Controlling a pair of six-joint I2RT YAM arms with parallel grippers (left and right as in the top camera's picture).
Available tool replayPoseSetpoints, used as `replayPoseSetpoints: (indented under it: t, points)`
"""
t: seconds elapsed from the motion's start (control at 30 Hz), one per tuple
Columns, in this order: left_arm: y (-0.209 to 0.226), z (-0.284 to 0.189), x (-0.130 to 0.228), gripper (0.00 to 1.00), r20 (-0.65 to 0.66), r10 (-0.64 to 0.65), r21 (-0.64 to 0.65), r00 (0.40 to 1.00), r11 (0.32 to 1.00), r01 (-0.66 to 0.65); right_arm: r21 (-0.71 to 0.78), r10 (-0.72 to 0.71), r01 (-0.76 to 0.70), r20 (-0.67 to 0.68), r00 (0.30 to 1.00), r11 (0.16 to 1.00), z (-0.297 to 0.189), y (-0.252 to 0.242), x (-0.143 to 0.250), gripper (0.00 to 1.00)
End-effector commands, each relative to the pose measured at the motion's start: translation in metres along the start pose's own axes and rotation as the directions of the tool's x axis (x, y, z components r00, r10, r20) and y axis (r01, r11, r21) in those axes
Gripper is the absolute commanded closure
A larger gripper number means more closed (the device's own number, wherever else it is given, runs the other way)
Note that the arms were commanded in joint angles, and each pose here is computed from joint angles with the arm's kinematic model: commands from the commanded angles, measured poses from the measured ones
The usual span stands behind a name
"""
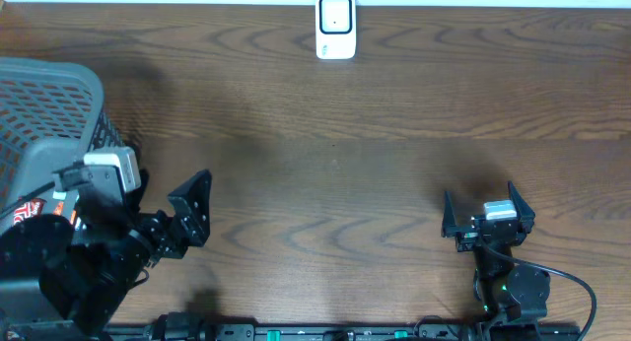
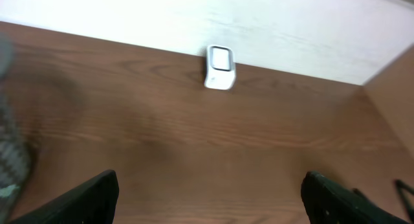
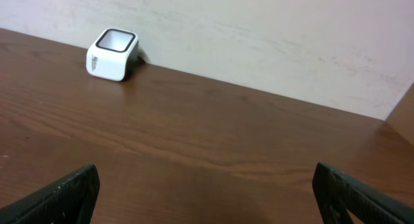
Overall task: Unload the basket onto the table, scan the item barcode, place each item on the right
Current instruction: 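Move the left gripper into the basket over the green-lidded jar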
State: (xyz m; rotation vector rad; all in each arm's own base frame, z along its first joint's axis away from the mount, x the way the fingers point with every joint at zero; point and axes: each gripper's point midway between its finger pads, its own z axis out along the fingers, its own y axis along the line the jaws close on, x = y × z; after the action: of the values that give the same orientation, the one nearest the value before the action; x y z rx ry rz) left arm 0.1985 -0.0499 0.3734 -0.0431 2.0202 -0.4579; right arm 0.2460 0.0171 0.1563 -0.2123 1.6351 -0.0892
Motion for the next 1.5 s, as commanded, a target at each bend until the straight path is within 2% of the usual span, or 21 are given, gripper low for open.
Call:
replayPoseSetpoints:
  t: [0.0,0.2,0.33,0.43,0.5,0.63,0.73,0.77,0.8,1.0,1.03,1.1,1.27,1.37,1.47]
  points:
    - [-0.014,-0.006,-0.015,0.1,0.014,-0.041,0.054,0.999,0.998,0.041,-0.004,0.015,-0.015,0.002,1.0,1.0,0.0,0.001,0.0,0.01]
    - [-0.019,-0.026,-0.068,0.09,0.109,-0.056,0.001,0.993,0.998,0.056,-0.004,0.015,-0.015,0.002,1.0,1.0,0.0,0.001,0.0,0.01]
    - [0.002,-0.042,-0.101,0.09,0.137,-0.07,-0.187,0.988,0.978,0.095,-0.004,0.015,-0.015,0.002,1.0,1.0,0.0,0.001,0.0,0.01]
    - [0.034,-0.059,-0.124,0.09,0.176,-0.122,-0.4,0.977,0.898,0.184,-0.004,0.015,-0.015,0.002,1.0,1.0,0.0,0.001,0.0,0.01]
    - [0.046,-0.064,-0.133,0.09,0.188,-0.129,-0.479,0.974,0.854,0.205,-0.004,0.015,-0.015,0.002,1.0,1.0,0.0,0.001,0.0,0.01]
    - [0.085,-0.075,-0.141,0.09,0.257,-0.193,-0.657,0.947,0.684,0.318,-0.004,0.015,-0.015,0.002,1.0,1.0,0.0,0.001,0.0,0.01]
    - [0.111,-0.08,-0.132,0.09,0.288,-0.258,-0.731,0.922,0.563,0.386,-0.004,0.015,-0.015,0.002,1.0,1.0,0.0,0.001,0.0,0.01]
    - [0.13,-0.084,-0.123,0.09,0.314,-0.314,-0.77,0.896,0.468,0.434,-0.004,0.015,-0.015,0.002,1.0,1.0,0.0,0.001,0.0,0.01]
    - [0.14,-0.088,-0.119,0.09,0.335,-0.34,-0.785,0.879,0.415,0.459,-0.004,0.015,-0.015,0.002,1.0,1.0,0.0,0.001,0.0,0.01]
    - [0.186,-0.105,-0.104,0.09,0.434,-0.46,-0.777,0.775,0.244,0.58,-0.004,0.015,-0.015,0.002,1.0,1.0,0.0,0.001,0.0,0.01]
    - [0.201,-0.111,-0.095,0.09,0.465,-0.506,-0.764,0.727,0.186,0.618,-0.004,0.015,-0.015,0.002,1.0,1.0,0.0,0.001,0.0,0.01]
    - [0.214,-0.112,-0.083,0.09,0.481,-0.559,-0.751,0.675,0.136,0.647,-0.004,0.015,-0.015,0.002,1.0,1.0,0.0,0.001,0.0,0.01]
    - [0.247,-0.115,-0.033,0.09,0.498,-0.68,-0.763,0.539,-0.048,0.644,-0.004,0.015,-0.015,0.002,1.0,1.0,0.0,0.001,0.0,0.01]
    - [0.262,-0.111,0.005,0.09,0.514,-0.74,-0.77,0.434,-0.175,0.614,-0.004,0.015,-0.015,0.002,1.0,1.0,0.0,0.001,0.0,0.01]
    - [0.284,-0.102,0.038,0.09,0.51,-0.773,-0.784,0.378,-0.237,0.573,-0.004,0.015,-0.015,0.002,1.0,1.0,0.0,0.001,0.0,0.01]
